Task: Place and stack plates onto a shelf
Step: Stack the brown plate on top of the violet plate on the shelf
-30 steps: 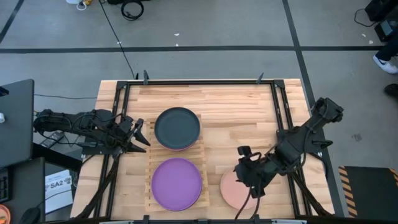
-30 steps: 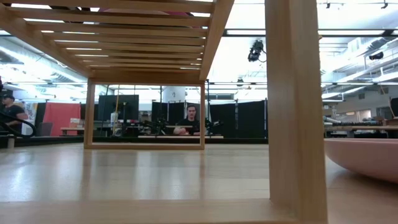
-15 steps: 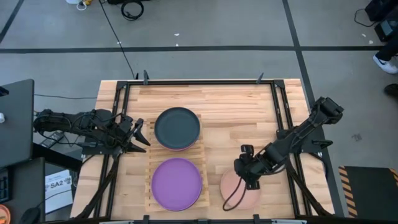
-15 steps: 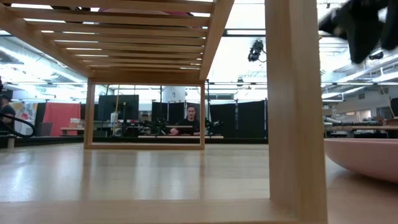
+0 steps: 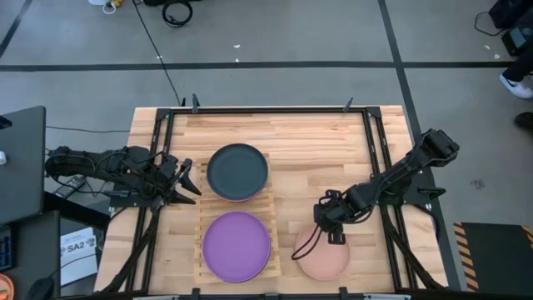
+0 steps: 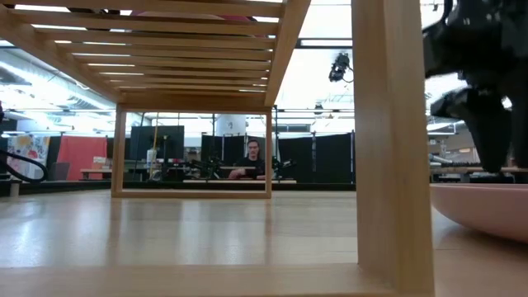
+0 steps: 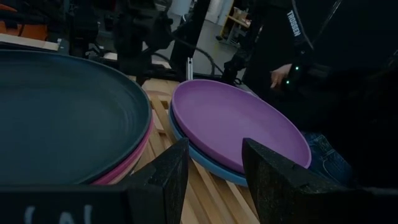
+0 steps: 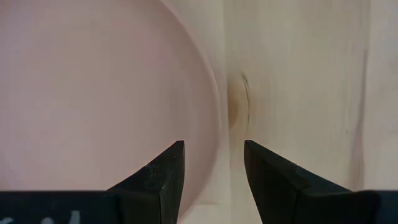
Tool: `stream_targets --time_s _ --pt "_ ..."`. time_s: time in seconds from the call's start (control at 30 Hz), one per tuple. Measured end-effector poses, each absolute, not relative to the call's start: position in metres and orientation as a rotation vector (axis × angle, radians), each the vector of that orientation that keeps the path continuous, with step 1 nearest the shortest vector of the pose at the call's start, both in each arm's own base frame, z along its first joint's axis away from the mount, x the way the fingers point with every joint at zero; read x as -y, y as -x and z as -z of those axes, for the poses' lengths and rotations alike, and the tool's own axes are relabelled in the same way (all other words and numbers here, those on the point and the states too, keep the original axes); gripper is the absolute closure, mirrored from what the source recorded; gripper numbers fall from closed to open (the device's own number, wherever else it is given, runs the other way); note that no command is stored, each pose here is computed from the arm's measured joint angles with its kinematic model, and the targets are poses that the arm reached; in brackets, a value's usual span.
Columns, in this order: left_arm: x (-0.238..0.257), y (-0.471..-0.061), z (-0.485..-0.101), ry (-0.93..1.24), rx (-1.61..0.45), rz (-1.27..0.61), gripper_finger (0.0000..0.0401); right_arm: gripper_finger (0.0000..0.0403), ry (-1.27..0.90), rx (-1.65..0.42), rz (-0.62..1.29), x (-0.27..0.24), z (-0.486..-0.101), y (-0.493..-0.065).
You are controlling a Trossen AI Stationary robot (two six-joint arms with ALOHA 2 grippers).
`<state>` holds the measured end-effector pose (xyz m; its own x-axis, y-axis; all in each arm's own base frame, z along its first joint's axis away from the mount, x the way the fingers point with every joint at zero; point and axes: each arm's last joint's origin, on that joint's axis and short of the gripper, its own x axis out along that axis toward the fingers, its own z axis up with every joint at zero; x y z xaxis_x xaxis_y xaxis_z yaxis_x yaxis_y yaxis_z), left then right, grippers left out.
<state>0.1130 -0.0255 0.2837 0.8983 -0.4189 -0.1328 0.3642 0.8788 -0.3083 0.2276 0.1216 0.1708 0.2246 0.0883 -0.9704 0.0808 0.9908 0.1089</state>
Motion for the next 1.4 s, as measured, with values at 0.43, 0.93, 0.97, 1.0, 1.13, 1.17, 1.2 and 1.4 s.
stream_targets --time_s 0.43,0.93,0.97,1.0,1.13,1.17,1.2,1.4 --pt "0.025 -0.113 -0.284 0.282 -0.199 0.411 0.0245 0.0232 -0.204 -1.313 -0.039 -0.113 -0.141 -0.219" --pt "0.025 -0.113 -0.284 0.281 -0.199 0.411 0.0245 0.0295 -0.224 -1.299 -0.065 -0.112 -0.134 -0.217" --pt "0.025 -0.113 -0.284 0.281 -0.199 0.411 0.0245 0.0304 -0.224 -1.299 -0.065 -0.112 -0.134 -0.217" --pt "0.025 -0.113 -0.284 0.282 -0.199 0.411 0.0245 0.0313 -0.224 -1.299 -0.065 -0.112 -0.134 -0.217" --pt "0.025 -0.113 -0.284 0.282 -0.199 0.411 0.0245 0.0351 -0.228 -1.298 -0.063 -0.112 -0.135 -0.217" --pt "0.025 -0.113 -0.284 0.281 -0.199 0.411 0.0245 0.0360 -0.233 -1.296 -0.066 -0.113 -0.135 -0.218" --pt "0.025 -0.113 -0.284 0.281 -0.199 0.411 0.0245 0.0368 -0.238 -1.294 -0.070 -0.113 -0.135 -0.218" --pt "0.025 -0.113 -0.284 0.281 -0.199 0.411 0.0245 0.0387 -0.247 -1.288 -0.083 -0.114 -0.136 -0.219"
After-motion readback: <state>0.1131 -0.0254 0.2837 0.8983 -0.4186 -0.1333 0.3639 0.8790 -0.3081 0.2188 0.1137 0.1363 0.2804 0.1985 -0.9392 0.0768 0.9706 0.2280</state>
